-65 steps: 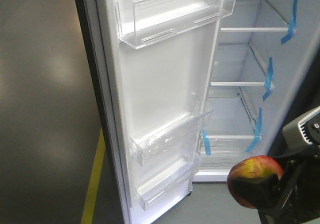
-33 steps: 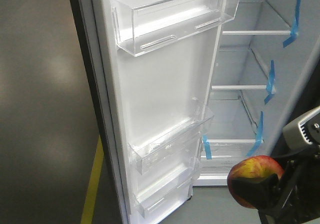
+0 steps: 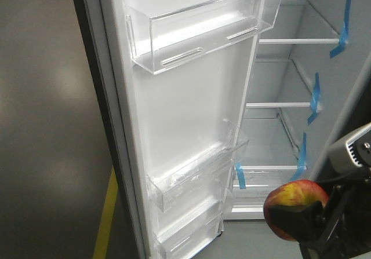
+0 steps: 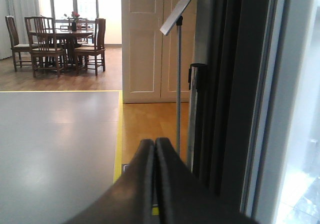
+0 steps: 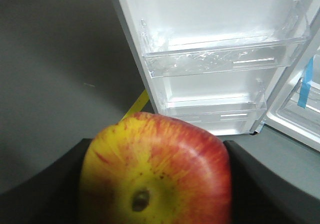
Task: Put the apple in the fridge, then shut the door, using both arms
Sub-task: 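Drive up to the refrigerator door bins, apple held low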
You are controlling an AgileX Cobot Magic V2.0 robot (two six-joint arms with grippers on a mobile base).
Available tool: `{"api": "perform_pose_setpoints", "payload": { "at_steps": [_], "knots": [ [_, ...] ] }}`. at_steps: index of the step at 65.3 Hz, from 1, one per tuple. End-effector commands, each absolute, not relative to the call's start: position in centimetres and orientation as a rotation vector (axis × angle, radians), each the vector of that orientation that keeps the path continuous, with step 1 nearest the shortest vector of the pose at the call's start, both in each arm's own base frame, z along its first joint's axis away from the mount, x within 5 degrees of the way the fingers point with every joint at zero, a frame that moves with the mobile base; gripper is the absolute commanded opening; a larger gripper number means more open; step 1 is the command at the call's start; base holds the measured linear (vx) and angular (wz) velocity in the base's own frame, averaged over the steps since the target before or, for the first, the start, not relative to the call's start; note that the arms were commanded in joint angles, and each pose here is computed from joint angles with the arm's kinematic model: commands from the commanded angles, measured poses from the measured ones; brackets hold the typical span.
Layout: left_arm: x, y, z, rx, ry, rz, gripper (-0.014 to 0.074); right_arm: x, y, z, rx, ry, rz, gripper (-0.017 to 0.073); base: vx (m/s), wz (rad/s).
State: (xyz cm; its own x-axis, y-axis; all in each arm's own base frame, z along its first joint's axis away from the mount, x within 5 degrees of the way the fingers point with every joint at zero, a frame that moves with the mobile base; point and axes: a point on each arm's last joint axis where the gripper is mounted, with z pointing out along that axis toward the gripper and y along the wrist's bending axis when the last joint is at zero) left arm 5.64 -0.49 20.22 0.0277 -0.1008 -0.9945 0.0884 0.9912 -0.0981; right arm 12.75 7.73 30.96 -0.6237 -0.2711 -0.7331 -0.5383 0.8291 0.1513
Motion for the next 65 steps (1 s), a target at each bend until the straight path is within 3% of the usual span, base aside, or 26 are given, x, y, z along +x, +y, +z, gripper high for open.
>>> {"api": "perform_pose_setpoints", "payload": {
  "at_steps": [1, 65],
  "knots": [
    [5.61, -0.49, 20.0, -0.016, 1.477, -0.16, -0.0006, 13.03, 7.84, 32.46, -0.556, 2.172, 0.48, 0.0223, 0.05, 0.0],
    [5.61, -0.49, 20.0, -0.016, 1.477, -0.16, -0.0006, 13.03, 7.84, 32.46, -0.556, 2.172, 0.48, 0.0223, 0.05, -0.01]
  ]
}}
